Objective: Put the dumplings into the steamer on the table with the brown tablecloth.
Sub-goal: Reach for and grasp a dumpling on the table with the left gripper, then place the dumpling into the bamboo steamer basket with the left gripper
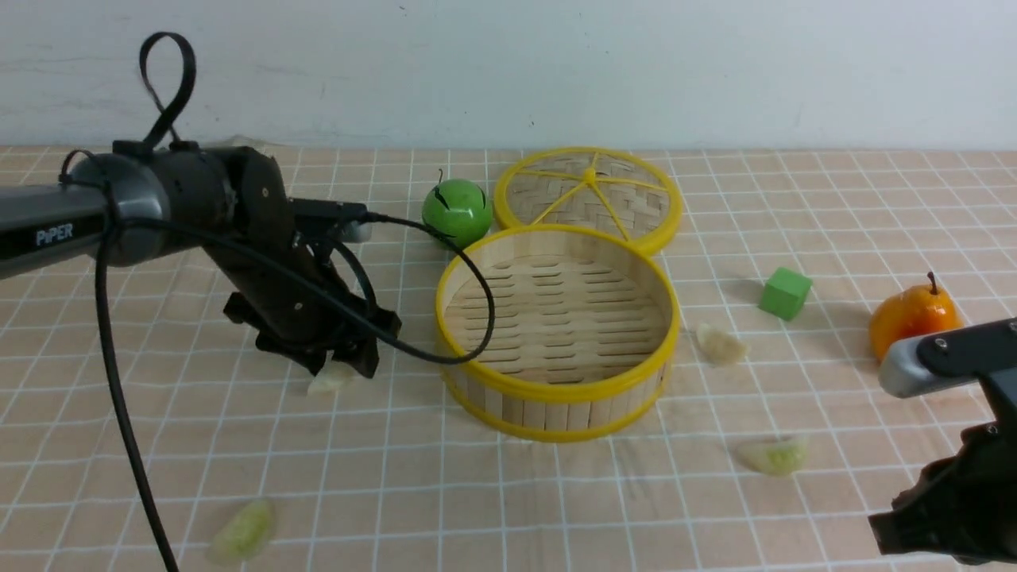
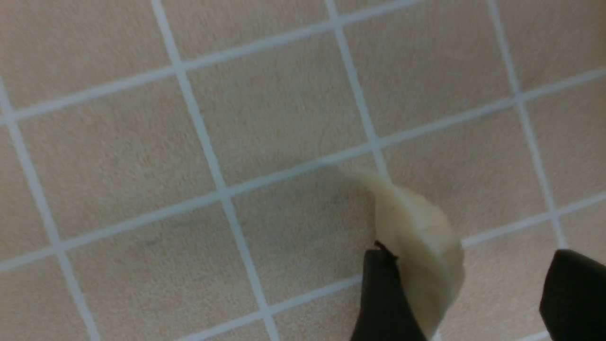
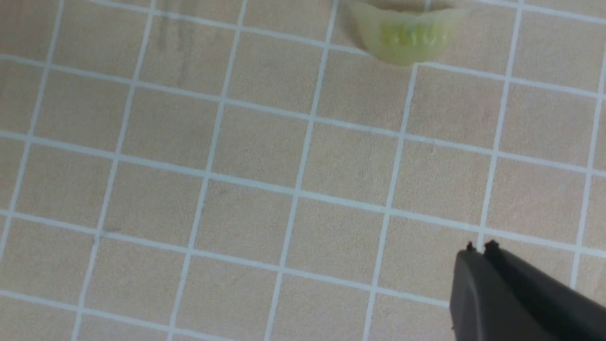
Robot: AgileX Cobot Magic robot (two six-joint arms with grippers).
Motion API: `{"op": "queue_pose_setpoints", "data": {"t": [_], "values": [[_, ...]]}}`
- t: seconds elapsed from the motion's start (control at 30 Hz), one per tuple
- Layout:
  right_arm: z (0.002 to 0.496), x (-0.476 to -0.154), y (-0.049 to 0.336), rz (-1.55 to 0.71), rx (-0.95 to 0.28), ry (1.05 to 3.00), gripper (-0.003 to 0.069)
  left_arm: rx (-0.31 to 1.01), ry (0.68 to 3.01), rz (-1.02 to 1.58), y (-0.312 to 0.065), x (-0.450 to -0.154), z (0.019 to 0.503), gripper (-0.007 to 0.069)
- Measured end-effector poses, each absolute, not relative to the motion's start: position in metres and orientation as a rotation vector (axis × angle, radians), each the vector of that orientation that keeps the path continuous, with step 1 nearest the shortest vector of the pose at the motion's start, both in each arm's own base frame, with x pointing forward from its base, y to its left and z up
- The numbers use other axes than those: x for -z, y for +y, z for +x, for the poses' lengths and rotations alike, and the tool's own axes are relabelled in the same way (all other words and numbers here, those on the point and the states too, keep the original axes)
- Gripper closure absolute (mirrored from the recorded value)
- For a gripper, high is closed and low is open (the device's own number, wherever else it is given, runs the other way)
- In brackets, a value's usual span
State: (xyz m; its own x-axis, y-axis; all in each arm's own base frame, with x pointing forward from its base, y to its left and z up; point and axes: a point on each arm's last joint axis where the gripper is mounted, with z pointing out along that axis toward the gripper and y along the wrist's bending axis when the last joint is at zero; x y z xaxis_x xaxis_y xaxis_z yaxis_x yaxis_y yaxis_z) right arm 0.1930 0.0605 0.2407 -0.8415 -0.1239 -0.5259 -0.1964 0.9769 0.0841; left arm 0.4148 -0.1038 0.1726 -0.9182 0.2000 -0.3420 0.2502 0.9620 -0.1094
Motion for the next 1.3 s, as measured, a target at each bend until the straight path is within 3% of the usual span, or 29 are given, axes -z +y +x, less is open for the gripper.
{"op": "queue_pose_setpoints", "data": {"t": [0.07, 0.2, 0.33, 0.53, 0.63, 0.73, 0.83, 1.0, 1.03, 1.13, 1.2, 1.3], "values": [[0.193, -0.241, 0.061, -0.222, -0.186, 2.580, 0.0656, 0.213, 2.794, 0.336, -0.104, -0.169, 0.415, 0.0256], [0.194, -0.241, 0.062, -0.206, -0.206, 2.573, 0.0655, 0.208, 2.800, 0.340, -0.104, -0.167, 0.416, 0.0473], [0.194, -0.242, 0.062, -0.201, -0.213, 2.564, 0.0651, 0.246, 2.800, 0.269, -0.107, -0.178, 0.419, 0.0470], [0.195, -0.242, 0.062, -0.197, -0.217, 2.560, 0.0645, 0.444, 2.649, 0.230, -0.138, -0.243, 0.421, 0.0470], [0.195, -0.242, 0.063, -0.197, -0.218, 2.556, 0.0642, 0.574, 2.498, 0.295, -0.183, -0.276, 0.417, 0.0470], [0.195, -0.242, 0.063, -0.197, -0.218, 2.553, 0.0641, 0.579, 2.398, 0.330, -0.209, -0.272, 0.419, 0.0470], [0.195, -0.243, 0.063, -0.196, -0.219, 2.551, 0.0638, 0.551, 2.360, 0.328, -0.222, -0.247, 0.431, 0.0470], [0.195, -0.243, 0.063, -0.191, -0.225, 2.550, 0.0638, 0.497, 2.403, 0.343, -0.225, -0.207, 0.442, 0.0368], [0.195, -0.243, 0.063, -0.182, -0.236, 2.552, 0.0638, 0.472, 2.418, 0.360, -0.225, -0.197, 0.444, 0.0295], [0.195, -0.243, 0.065, -0.163, -0.259, 2.557, 0.0636, 0.457, 2.435, 0.378, -0.224, -0.193, 0.443, 0.0179], [0.194, -0.243, 0.065, -0.154, -0.269, 2.559, 0.0636, 0.458, 2.439, 0.391, -0.224, -0.201, 0.442, 0.0127], [0.194, -0.243, 0.065, -0.150, -0.274, 2.561, 0.0631, 0.455, 2.427, 0.446, -0.221, -0.241, 0.434, 0.0077]]}}
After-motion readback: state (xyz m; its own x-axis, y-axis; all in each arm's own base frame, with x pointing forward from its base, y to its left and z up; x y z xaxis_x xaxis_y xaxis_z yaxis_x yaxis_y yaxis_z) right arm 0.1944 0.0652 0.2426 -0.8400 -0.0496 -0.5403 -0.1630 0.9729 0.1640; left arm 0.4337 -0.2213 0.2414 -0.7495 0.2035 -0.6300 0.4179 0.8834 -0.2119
